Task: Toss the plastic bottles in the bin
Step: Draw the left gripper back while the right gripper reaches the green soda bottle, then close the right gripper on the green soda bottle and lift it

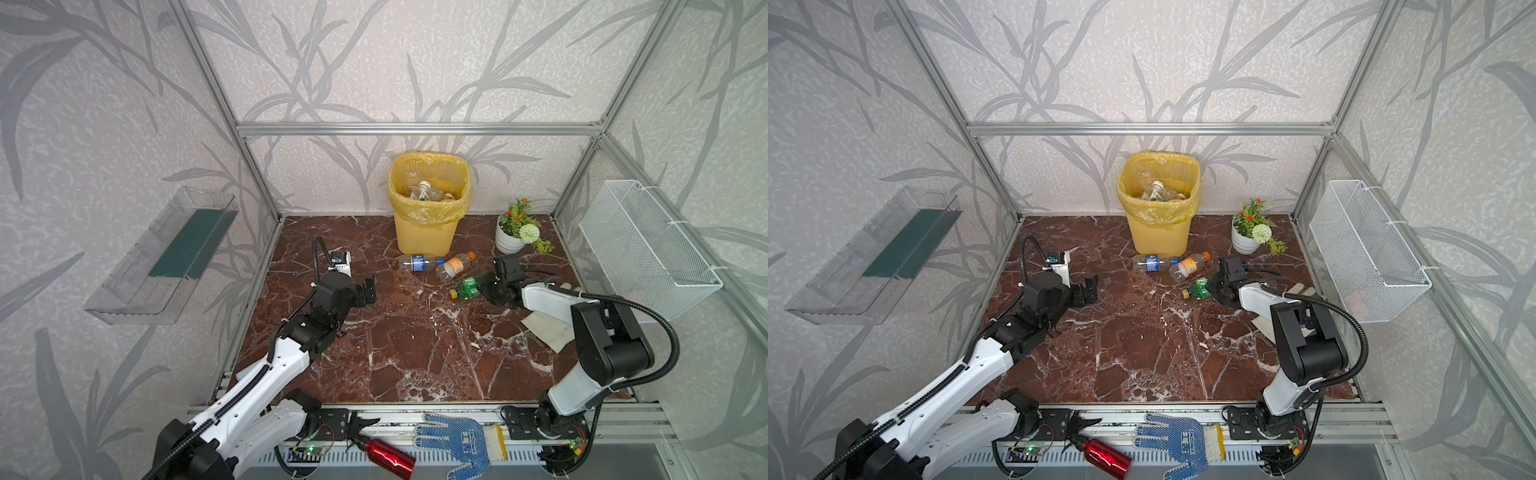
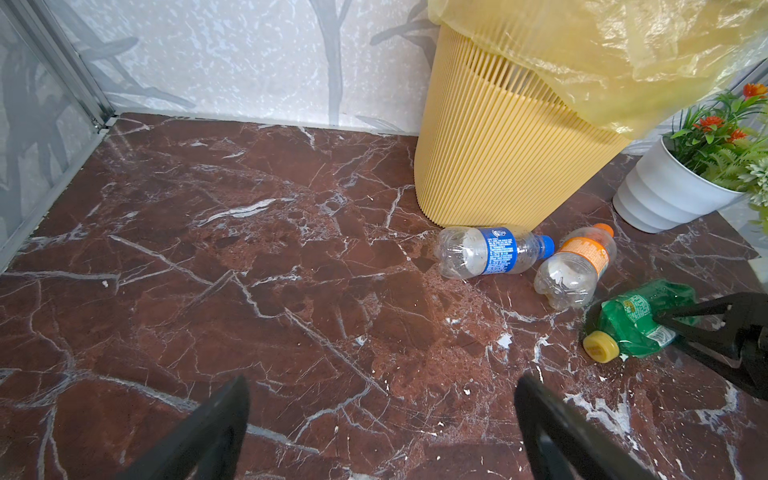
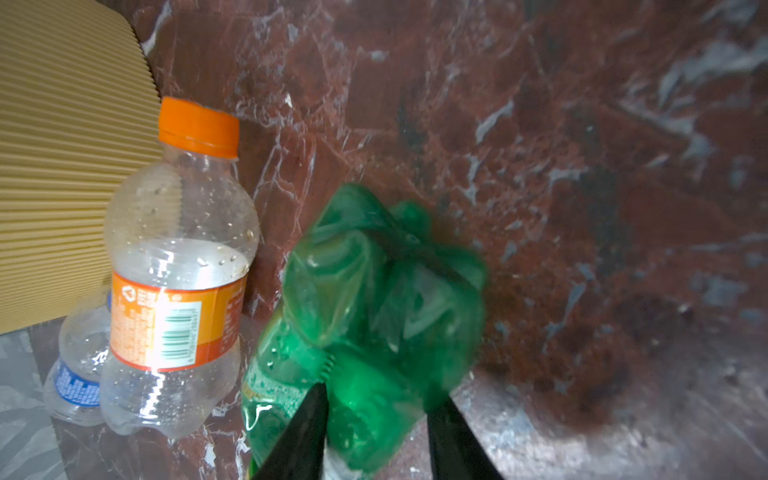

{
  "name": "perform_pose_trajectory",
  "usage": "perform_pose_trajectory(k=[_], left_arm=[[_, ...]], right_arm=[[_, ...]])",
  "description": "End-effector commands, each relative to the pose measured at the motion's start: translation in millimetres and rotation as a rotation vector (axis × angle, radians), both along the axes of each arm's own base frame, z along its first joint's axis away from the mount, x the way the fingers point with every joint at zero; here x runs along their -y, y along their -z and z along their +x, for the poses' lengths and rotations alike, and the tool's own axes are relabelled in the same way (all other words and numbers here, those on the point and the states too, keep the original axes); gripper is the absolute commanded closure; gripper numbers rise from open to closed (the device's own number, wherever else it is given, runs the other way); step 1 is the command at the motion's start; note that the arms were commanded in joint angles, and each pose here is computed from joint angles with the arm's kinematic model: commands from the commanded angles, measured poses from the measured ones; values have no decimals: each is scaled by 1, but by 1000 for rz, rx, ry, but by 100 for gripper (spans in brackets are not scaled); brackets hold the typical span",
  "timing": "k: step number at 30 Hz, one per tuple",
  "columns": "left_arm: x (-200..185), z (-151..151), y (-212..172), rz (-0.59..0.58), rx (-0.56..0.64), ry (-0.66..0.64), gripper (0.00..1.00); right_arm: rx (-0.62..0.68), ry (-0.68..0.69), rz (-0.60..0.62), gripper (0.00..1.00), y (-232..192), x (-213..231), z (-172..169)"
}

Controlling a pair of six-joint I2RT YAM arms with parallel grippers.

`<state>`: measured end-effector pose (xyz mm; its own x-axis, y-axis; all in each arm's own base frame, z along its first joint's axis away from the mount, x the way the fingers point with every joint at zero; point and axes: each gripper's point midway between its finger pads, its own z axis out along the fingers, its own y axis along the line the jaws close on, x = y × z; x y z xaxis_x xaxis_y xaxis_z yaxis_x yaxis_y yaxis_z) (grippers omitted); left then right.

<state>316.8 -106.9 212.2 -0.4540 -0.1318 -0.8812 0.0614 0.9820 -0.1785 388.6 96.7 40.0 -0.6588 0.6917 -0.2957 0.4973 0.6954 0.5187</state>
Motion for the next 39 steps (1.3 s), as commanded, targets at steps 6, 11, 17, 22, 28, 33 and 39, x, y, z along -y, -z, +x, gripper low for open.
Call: perform_pose_trajectory(k=[6, 11, 17, 22, 28, 33, 39], left_arm=[[-7, 0, 2, -19, -5, -38, 1], [-4, 3, 6, -29, -17, -33, 1], [-3, 3, 11, -37, -24, -33, 1], [-3, 5, 14, -43, -26, -34, 1], [-4, 5, 18, -44, -34, -36, 1], [-7, 4, 21, -42, -40, -41, 1], [-9, 3, 26, -41, -50, -46, 1]], right_arm=[[-97, -103, -9, 57, 12, 29, -26], [-64, -90, -44, 47, -10, 36, -26], [6, -43, -64, 27, -38, 40, -23], [-1, -38, -87, 12, -41, 36, -17], [-48, -51, -123, 1, -29, 25, -6], [-80, -42, -186, 1, -25, 23, 3], [-143, -32, -242, 1, -7, 29, 9]])
